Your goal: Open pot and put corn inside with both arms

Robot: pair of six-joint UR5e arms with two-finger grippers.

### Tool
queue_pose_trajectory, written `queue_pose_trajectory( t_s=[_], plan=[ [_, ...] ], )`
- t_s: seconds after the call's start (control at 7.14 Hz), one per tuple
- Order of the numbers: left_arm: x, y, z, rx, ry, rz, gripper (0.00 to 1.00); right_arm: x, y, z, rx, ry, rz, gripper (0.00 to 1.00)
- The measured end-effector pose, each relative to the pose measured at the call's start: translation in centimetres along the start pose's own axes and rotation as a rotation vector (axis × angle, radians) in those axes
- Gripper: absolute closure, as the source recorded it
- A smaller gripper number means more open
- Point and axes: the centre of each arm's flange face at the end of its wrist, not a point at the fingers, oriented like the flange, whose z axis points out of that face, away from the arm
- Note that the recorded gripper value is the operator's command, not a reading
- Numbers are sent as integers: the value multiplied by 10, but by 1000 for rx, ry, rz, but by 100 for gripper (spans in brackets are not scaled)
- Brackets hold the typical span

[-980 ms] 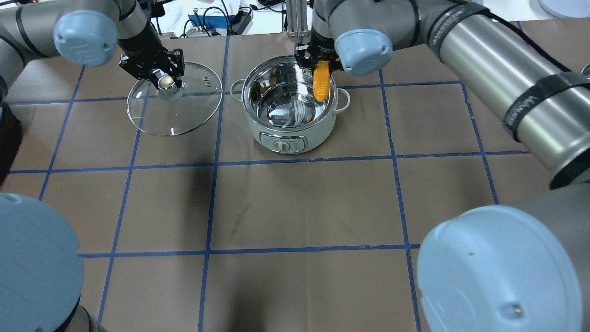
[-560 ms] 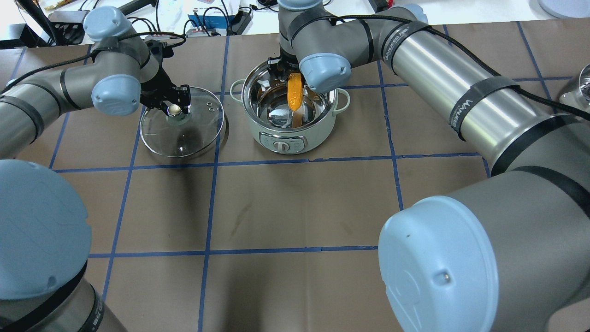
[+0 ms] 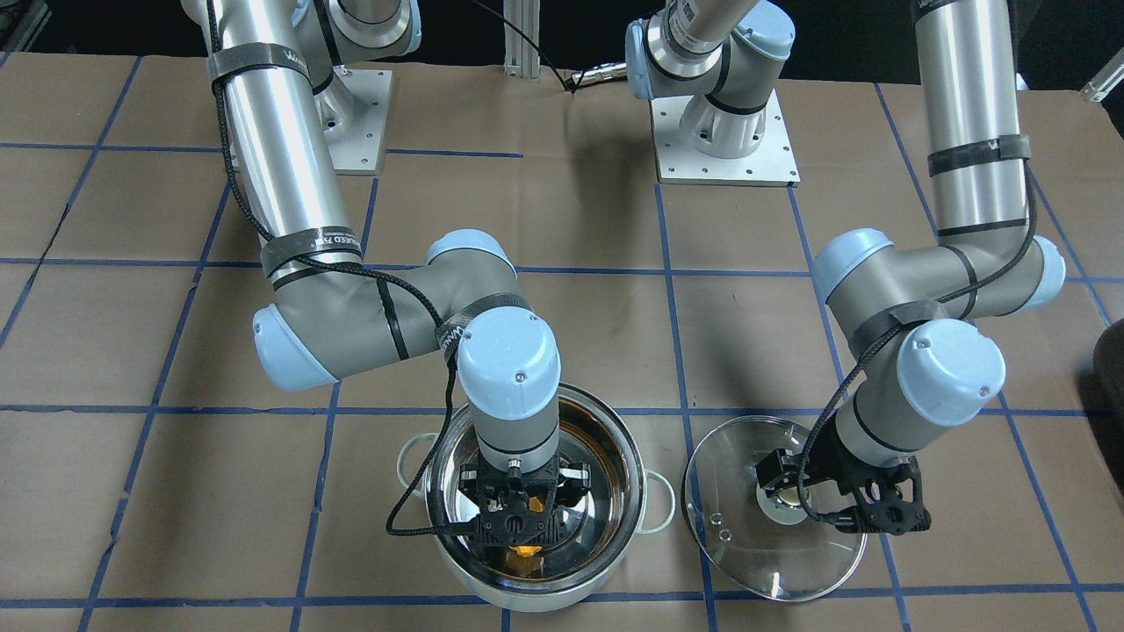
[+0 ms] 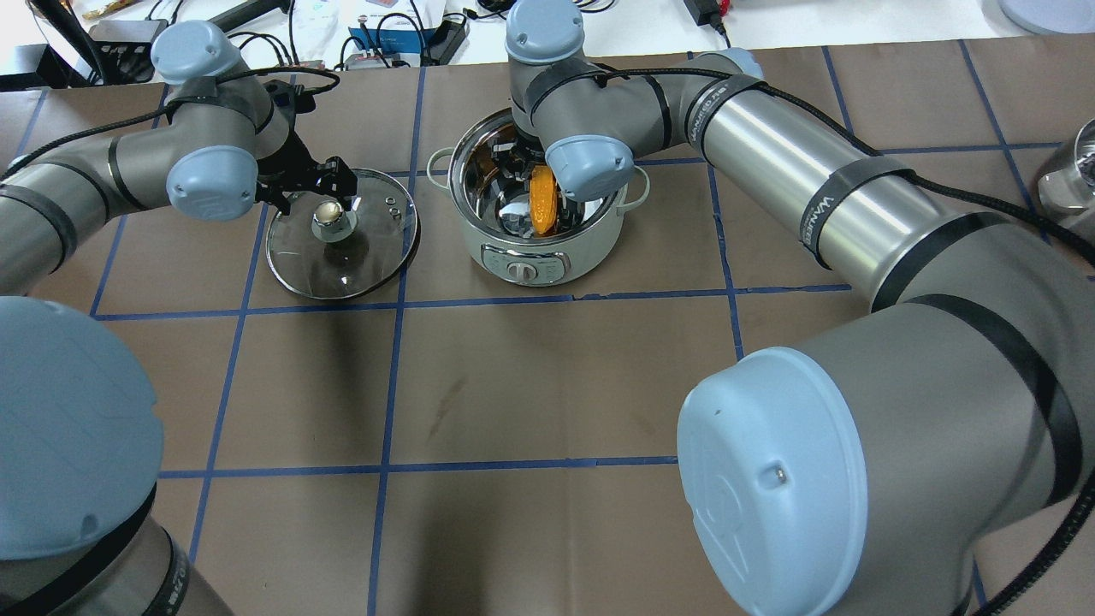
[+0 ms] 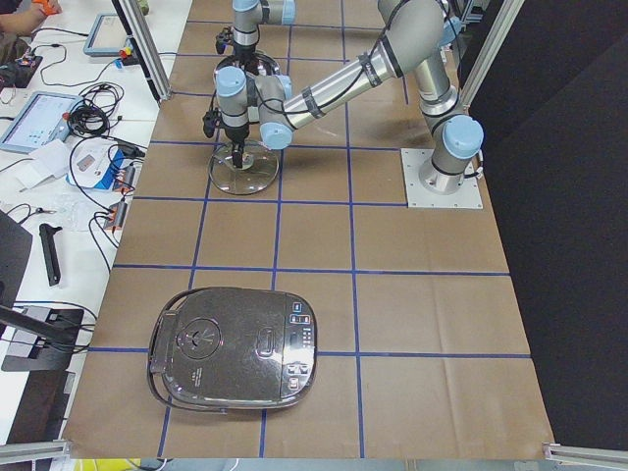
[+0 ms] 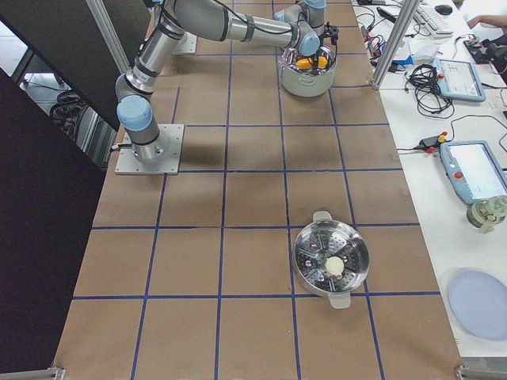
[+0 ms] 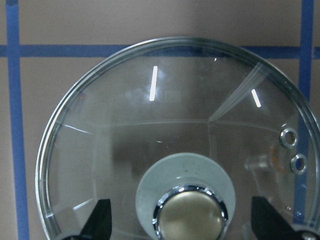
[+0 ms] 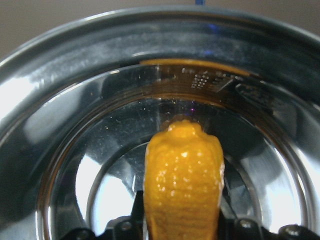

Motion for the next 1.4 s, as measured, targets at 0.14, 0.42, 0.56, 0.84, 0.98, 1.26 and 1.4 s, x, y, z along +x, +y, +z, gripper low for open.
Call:
queue_pose_trajectory(
  t_s=[0.14,0.42,0.56,0.84,0.98,1.26,1.4],
  plan=[
    [1,9,-41,-23,-2,-15,0,1,2,-1,-1,7,0,0],
    [20,40,-129,-62,1,-21,0,4,5,-40,21,4,1,0],
    [41,59,-172,-69,4,3,0,9,9,-76,24,3,2,0],
    [77,92,-234,-57,9,54,0,40,23,-173,32,4,-2,0],
    [85,99,-242,-55,10,65,0,73,37,-225,1,19,-8,1],
    [90,107,-245,-67,13,75,0,147,85,-288,-106,55,-9,3],
    [92,109,-245,-72,13,78,0,173,112,-294,-136,63,14,0]
  ],
)
